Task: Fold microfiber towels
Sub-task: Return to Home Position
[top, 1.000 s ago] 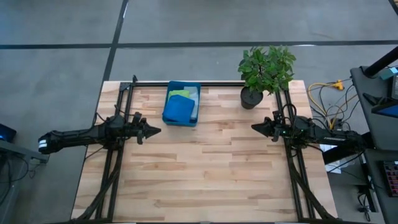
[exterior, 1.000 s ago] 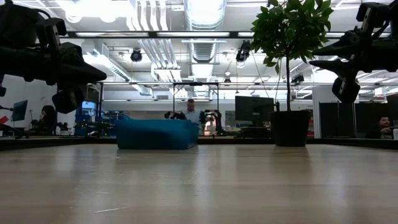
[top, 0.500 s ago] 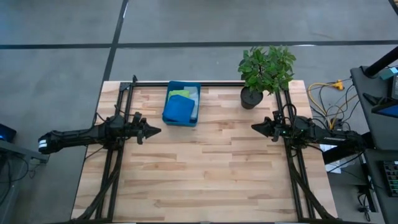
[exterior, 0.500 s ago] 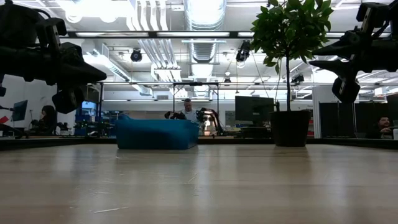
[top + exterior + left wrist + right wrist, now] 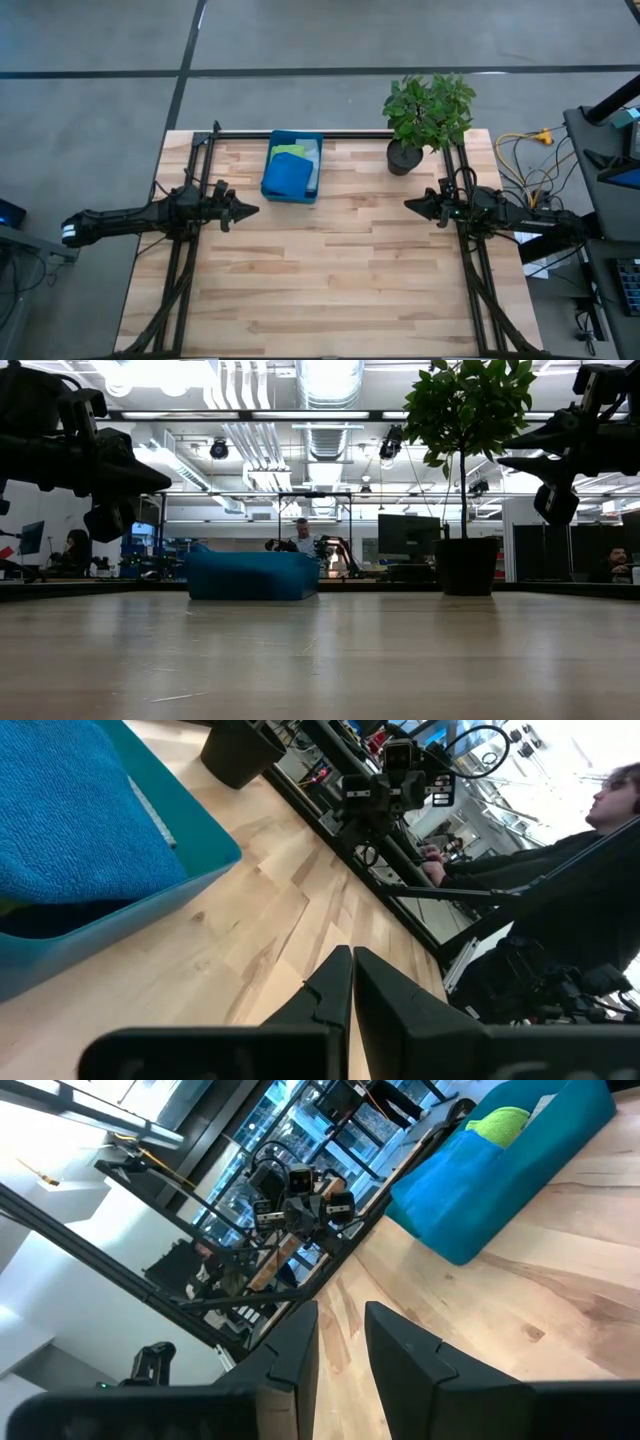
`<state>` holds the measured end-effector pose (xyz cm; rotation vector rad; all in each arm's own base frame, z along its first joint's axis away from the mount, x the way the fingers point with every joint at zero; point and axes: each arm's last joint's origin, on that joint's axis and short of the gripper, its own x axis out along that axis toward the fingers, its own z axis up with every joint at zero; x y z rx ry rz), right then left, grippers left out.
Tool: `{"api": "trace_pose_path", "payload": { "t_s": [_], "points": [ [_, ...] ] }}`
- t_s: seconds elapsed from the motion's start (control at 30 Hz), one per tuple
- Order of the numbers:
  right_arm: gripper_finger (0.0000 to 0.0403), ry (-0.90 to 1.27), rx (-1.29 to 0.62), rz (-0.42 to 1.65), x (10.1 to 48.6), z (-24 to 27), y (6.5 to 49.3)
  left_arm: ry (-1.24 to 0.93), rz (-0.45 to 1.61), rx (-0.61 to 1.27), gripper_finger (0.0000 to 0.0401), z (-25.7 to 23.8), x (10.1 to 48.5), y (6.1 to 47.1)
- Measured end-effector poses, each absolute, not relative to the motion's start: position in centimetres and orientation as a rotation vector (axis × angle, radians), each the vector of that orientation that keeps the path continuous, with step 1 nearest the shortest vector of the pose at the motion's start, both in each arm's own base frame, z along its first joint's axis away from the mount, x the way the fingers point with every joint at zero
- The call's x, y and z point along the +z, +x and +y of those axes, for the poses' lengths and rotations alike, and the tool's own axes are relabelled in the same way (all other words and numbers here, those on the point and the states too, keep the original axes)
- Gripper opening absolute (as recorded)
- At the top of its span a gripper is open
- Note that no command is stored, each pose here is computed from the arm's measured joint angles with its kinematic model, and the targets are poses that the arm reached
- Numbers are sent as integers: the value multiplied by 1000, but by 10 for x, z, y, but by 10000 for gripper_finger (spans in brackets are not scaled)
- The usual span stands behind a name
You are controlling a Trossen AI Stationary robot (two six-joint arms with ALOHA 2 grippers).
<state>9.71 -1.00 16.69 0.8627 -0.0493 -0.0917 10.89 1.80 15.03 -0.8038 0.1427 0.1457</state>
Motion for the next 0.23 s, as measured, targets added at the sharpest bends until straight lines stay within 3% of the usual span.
{"api": "trace_pose_path", "payload": {
  "t_s": [0.23],
  "points": [
    [76, 863, -92, -49, 167, -10, 97, -804, 143, 146, 0, 18, 150, 109]
  ]
}}
